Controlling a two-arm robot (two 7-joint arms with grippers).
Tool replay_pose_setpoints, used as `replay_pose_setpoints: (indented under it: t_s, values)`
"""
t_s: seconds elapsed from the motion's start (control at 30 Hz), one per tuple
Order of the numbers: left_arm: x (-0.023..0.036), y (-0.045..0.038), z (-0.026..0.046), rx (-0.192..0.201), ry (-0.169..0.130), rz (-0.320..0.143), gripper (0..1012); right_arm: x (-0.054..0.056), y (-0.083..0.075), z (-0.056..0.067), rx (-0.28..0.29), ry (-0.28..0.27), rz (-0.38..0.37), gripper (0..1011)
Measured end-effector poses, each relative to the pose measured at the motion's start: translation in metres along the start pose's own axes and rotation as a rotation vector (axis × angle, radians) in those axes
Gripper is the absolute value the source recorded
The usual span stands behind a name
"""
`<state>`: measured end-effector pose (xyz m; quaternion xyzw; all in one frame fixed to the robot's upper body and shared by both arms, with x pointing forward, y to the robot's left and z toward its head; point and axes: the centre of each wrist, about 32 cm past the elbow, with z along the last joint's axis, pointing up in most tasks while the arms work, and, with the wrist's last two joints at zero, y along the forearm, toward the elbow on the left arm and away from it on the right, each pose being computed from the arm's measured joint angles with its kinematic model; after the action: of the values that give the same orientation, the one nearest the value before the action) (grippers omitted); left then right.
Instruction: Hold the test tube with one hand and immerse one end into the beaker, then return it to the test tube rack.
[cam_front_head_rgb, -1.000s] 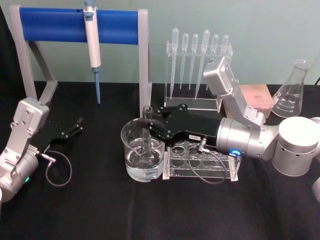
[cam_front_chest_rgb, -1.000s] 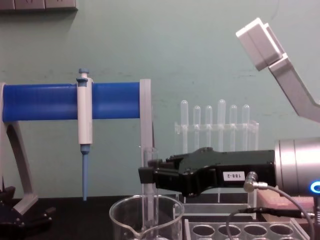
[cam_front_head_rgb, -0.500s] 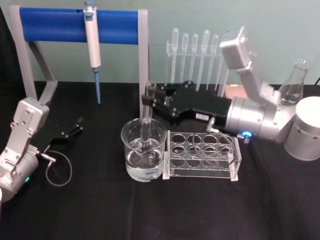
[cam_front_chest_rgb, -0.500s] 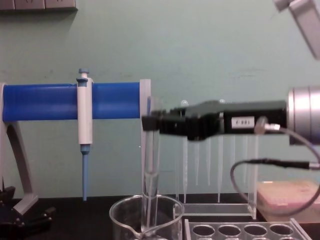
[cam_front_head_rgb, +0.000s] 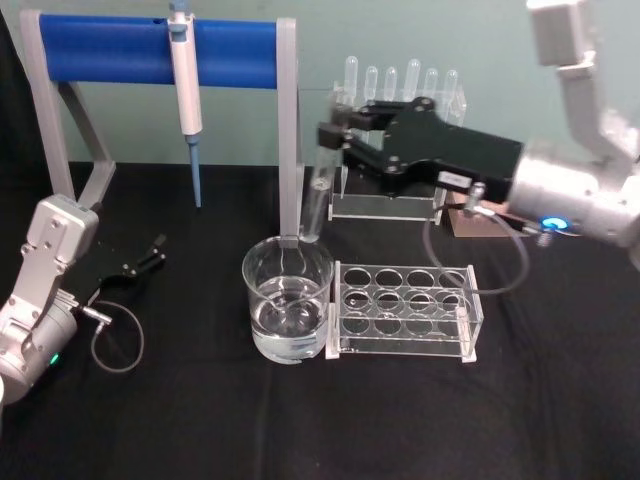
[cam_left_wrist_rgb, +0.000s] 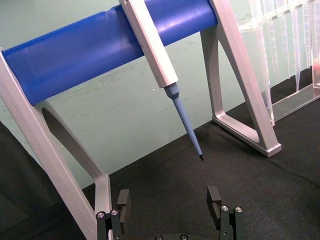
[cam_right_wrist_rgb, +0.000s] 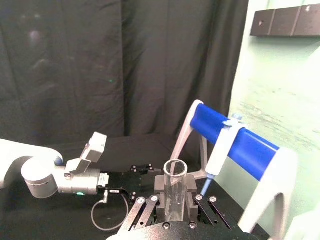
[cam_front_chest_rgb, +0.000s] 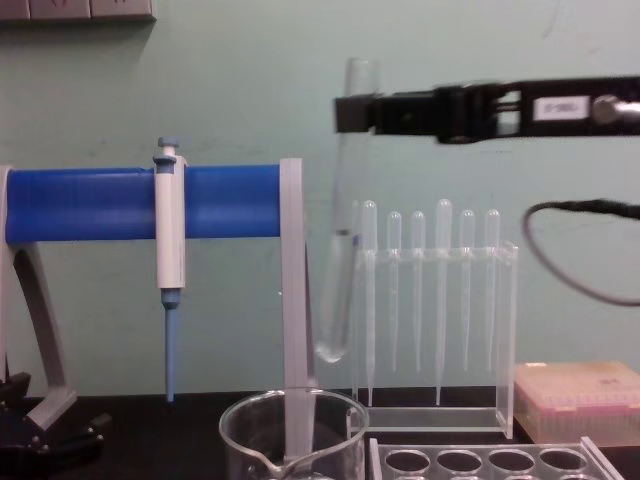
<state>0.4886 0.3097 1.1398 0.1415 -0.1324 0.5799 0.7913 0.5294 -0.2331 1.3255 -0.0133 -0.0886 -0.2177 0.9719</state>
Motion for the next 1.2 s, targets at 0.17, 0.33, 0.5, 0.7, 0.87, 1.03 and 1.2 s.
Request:
replay_pose_setpoints:
  t_s: [0.17,0.33,0.5,0.7,0.87,1.03,1.2]
  values:
    - [0.0000,0.0000,0.0000,0.000,0.000,0.000,1000,0.001,-0.026,0.004,-0.004,0.000,-0.019,242]
    - [0.0000,0.0000,0.0000,0.000,0.000,0.000,1000,-0.002,-0.051,0.000,-0.013,-0.001,-0.035,242]
    - [0.0000,0.0000,0.0000,0.000,0.000,0.000,1000,-0.008,-0.072,-0.015,-0.038,0.009,-0.055,242]
    - [0.0000,0.0000,0.0000,0.000,0.000,0.000,1000,-0.011,-0.081,-0.032,-0.051,0.030,-0.077,242]
    - [0.0000,0.0000,0.0000,0.000,0.000,0.000,1000,-0.012,-0.078,-0.045,-0.056,0.025,-0.103,242]
    - [0.0000,0.0000,0.0000,0.000,0.000,0.000,1000,-0.012,-0.075,-0.052,-0.056,0.029,-0.115,242]
    - [0.0000,0.0000,0.0000,0.000,0.000,0.000,1000,-0.011,-0.070,-0.059,-0.054,0.041,-0.120,242]
